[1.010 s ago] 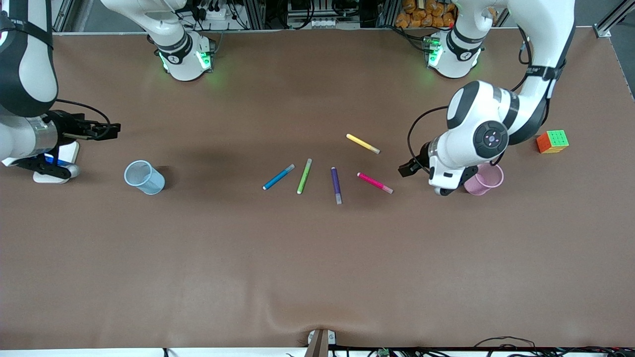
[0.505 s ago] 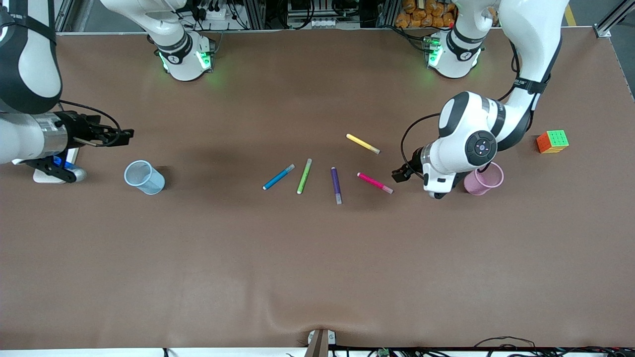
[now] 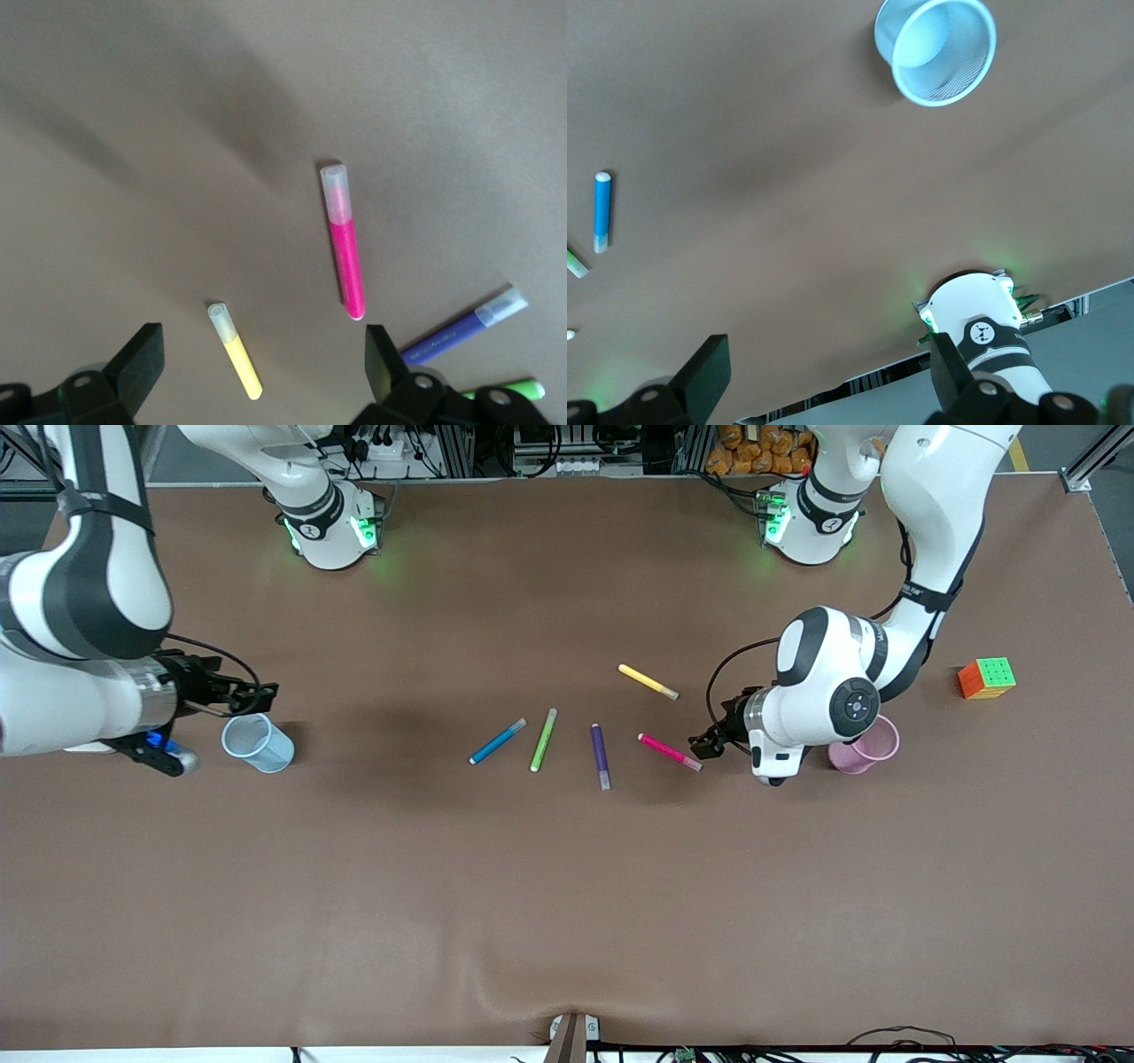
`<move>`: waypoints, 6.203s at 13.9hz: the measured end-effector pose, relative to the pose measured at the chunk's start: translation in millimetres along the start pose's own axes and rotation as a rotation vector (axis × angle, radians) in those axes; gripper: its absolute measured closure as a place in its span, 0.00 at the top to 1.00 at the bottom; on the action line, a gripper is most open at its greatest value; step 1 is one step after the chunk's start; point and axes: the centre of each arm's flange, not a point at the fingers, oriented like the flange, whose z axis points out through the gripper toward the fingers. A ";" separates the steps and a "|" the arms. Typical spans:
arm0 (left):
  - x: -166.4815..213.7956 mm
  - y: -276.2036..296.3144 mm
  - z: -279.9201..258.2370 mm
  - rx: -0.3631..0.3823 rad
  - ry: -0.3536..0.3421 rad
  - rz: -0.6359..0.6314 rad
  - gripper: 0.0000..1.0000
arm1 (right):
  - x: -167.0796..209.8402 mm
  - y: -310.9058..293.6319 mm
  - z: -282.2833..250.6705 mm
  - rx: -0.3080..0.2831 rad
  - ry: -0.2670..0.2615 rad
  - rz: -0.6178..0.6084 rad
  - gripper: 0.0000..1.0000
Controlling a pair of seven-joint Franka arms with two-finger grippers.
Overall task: Place pink and blue markers in matching cups
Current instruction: 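Move the left gripper toward the pink marker while the right gripper advances, then lower the left gripper onto the pink marker while the right gripper reaches the blue marker, then lift the pink marker with the left gripper while the right gripper grasps the blue marker, then carry the pink marker over the pink cup while the right gripper carries blue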
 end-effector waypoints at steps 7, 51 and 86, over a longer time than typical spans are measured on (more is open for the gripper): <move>-21.4 11.9 23.8 0.005 0.006 -0.127 1.00 | -5.6 -31.9 24.7 0.053 -0.025 0.098 1.00; 26.4 42.7 32.1 -0.113 -0.065 -0.415 0.21 | -110.6 -281.7 349.5 0.405 0.490 0.478 0.67; 76.3 -89.0 -227.0 0.079 0.702 0.264 0.21 | -57.7 -182.4 157.2 -0.080 0.216 0.411 0.15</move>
